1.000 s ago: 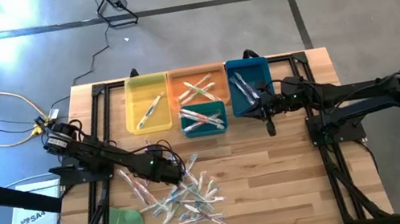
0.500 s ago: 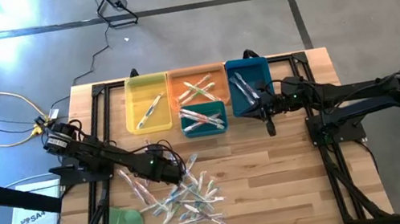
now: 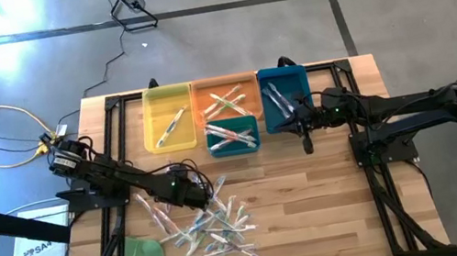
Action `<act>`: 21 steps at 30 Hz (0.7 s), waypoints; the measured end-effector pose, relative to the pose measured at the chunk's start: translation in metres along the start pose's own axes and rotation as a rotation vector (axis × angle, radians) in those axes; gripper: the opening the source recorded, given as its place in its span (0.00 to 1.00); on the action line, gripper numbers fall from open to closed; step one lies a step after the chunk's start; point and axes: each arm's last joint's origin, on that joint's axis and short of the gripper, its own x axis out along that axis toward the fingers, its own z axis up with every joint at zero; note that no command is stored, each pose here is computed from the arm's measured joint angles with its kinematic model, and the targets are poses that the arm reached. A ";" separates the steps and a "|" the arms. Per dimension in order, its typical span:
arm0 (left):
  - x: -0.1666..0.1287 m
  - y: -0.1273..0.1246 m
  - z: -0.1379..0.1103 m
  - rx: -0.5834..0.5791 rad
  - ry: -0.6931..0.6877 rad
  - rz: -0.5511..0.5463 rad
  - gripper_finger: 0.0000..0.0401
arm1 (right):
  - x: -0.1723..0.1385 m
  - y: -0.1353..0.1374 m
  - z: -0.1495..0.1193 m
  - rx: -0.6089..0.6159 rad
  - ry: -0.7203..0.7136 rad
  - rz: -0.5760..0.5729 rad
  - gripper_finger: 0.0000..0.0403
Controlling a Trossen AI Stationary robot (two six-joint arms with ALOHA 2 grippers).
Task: Pick & Place Toothbrushes
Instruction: Put the purple toothbrush into the blue bin
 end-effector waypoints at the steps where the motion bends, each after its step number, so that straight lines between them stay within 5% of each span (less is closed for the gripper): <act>1: 0.000 0.000 0.000 0.000 0.001 0.000 0.33 | 0.000 0.000 0.000 0.000 0.001 -0.015 0.01; 13: 0.000 -0.001 -0.001 0.047 0.009 -0.011 0.04 | 0.000 -0.001 0.000 -0.023 0.003 -0.048 0.01; 21: -0.012 0.002 0.004 0.095 -0.004 -0.038 0.03 | -0.001 -0.001 0.000 -0.023 0.000 -0.047 0.01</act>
